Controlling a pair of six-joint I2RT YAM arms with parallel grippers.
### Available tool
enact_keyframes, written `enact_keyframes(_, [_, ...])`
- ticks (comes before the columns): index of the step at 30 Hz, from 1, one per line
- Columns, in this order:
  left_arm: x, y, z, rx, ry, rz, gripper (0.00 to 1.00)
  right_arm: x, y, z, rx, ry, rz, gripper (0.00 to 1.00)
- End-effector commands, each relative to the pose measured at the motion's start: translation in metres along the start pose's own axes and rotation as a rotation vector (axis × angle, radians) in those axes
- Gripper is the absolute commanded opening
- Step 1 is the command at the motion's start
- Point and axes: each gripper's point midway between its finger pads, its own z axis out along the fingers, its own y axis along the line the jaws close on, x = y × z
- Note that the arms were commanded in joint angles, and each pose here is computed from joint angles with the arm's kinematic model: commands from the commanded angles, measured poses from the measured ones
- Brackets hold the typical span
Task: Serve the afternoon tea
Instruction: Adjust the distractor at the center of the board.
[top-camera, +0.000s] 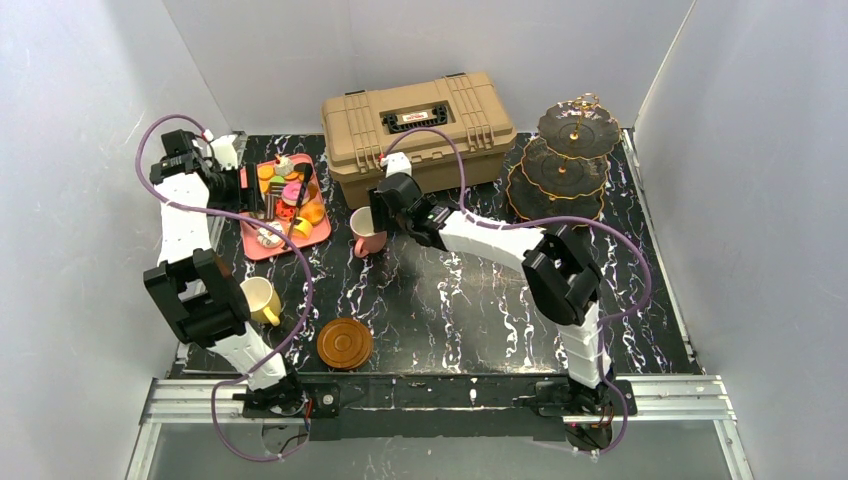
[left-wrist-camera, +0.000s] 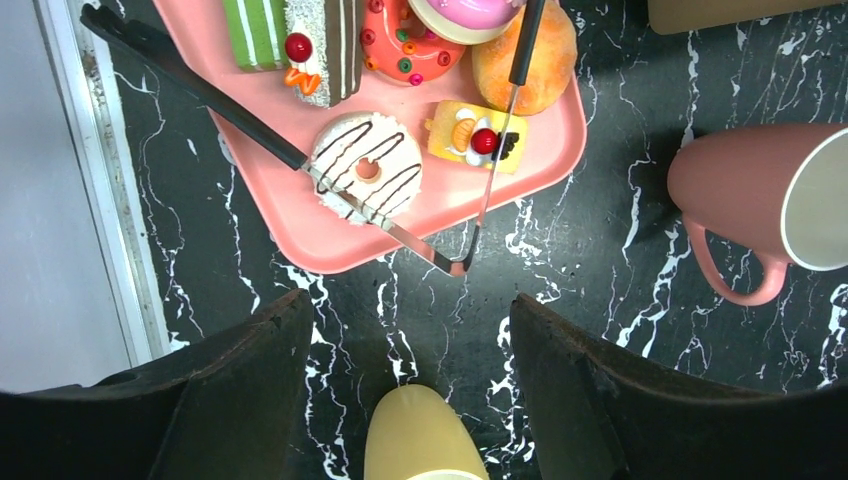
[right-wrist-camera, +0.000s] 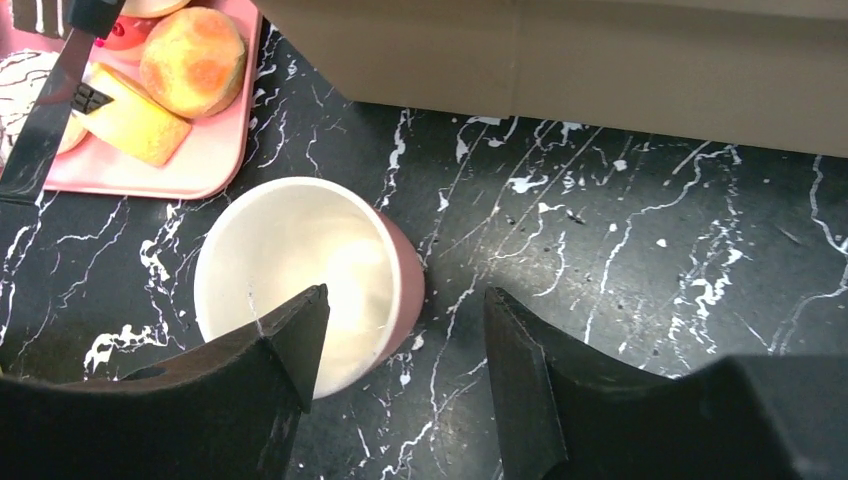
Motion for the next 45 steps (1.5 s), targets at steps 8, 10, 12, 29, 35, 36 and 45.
enact_keyframes(8, [-0.006,-0.027,-0.028,0.080,-0.064,0.011,0.70,-0.028,0.017,0.036,-0.039,-0.049,-0.003,0.72])
enact_keyframes(10, [-0.006,-0.028,-0.031,0.082,-0.068,0.014,0.70,-0.036,0.018,0.044,-0.049,-0.061,0.011,0.74])
enact_keyframes(12, [-0.005,-0.029,-0.032,0.084,-0.070,0.018,0.70,-0.044,0.016,0.051,-0.060,-0.076,0.029,0.79])
enact_keyframes(29, [-0.001,-0.033,-0.039,0.106,-0.086,0.020,0.70,-0.106,0.005,0.095,0.010,-0.303,0.076,0.94])
enact_keyframes(35, [0.001,-0.032,-0.039,0.109,-0.086,0.021,0.70,-0.136,-0.005,0.100,0.047,-0.400,0.106,0.96])
enact_keyframes(36, [0.002,-0.032,-0.039,0.112,-0.084,0.017,0.70,-0.140,-0.006,0.099,0.053,-0.405,0.104,0.96])
enact_keyframes(45, [0.002,-0.028,-0.041,0.114,-0.074,0.004,0.72,-0.126,-0.004,0.023,0.046,-0.348,0.034,0.97])
